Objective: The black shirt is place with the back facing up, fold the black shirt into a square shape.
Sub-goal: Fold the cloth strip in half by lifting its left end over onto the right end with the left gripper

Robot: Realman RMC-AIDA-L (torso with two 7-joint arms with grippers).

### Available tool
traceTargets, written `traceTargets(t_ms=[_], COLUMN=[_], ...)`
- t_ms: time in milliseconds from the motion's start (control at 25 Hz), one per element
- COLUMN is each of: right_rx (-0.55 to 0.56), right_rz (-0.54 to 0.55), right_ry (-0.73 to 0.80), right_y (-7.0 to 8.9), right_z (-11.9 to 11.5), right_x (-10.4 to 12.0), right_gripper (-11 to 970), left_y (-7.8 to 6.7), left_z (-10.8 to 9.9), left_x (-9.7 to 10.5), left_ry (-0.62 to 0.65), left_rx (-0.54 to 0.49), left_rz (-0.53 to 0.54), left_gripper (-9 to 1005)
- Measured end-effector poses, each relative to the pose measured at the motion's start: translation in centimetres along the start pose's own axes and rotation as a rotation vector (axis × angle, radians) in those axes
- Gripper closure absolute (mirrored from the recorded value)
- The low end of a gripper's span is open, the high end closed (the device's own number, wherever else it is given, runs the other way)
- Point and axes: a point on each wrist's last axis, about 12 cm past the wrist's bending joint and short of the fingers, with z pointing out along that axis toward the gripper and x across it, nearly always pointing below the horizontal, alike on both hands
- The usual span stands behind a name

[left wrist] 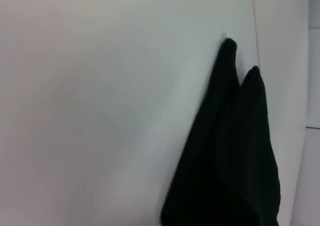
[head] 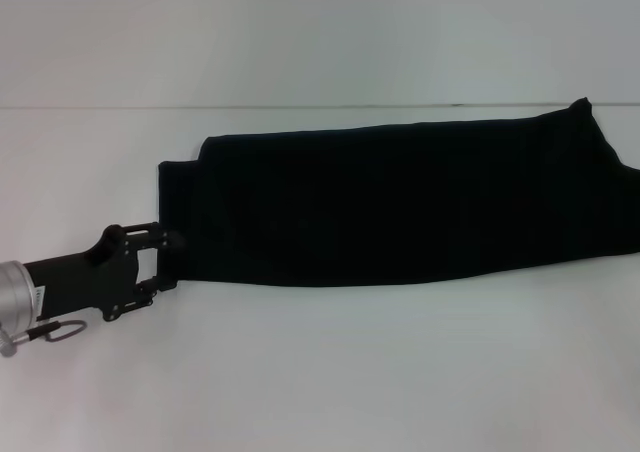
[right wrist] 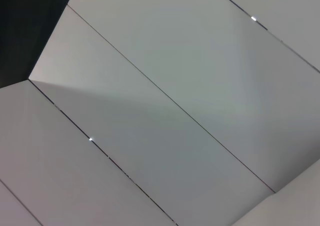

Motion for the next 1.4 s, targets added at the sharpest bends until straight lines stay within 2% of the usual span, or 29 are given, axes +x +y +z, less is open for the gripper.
traceTargets(t_ms=[280,440,560,680,800,1040,1240,1400], right_rx=[0.001,0.002,0.003,0.003,0.005,0.006,0.005,0.004], right_rz=[0.0,0.0,0.001,0.003,0.005,0.004,0.002,0.001], right_ry=[0.0,0.0,0.0,0.0,0.001,0.0,0.004,0.013], right_y=[0.0,0.0,0.0,0.0,-0.1,-0.1,0.0,0.0], right_z=[0.0,0.0,-0.1,-0.1,-0.1,-0.1,0.2,0.3], right_x=[0.0,0.0,0.1,0.1,0.1,0.1,0.1,0.2], right_gripper=[276,276,276,276,276,276,275,275], left_y=[-0.3,-2.1,-3.5,-4.1,-3.8,-1.6,-1.9,-2.0], left_z=[-0.2,0.4,1.9,2.8,3.2,2.5,2.1,0.3], left_x=[-0.1,0.2,0.5,0.3,0.1,-0.1,-0.1,-0.4], left_ry=[-0.003,0.016,0.032,0.006,-0.016,-0.045,-0.016,0.043], left_rx=[0.029,0.137,0.145,0.134,0.087,0.03,0.03,0.033], left_rz=[-0.009,-0.005,0.024,0.042,0.053,0.015,0.041,0.064], left_gripper=[395,396,396,396,396,395,395,395])
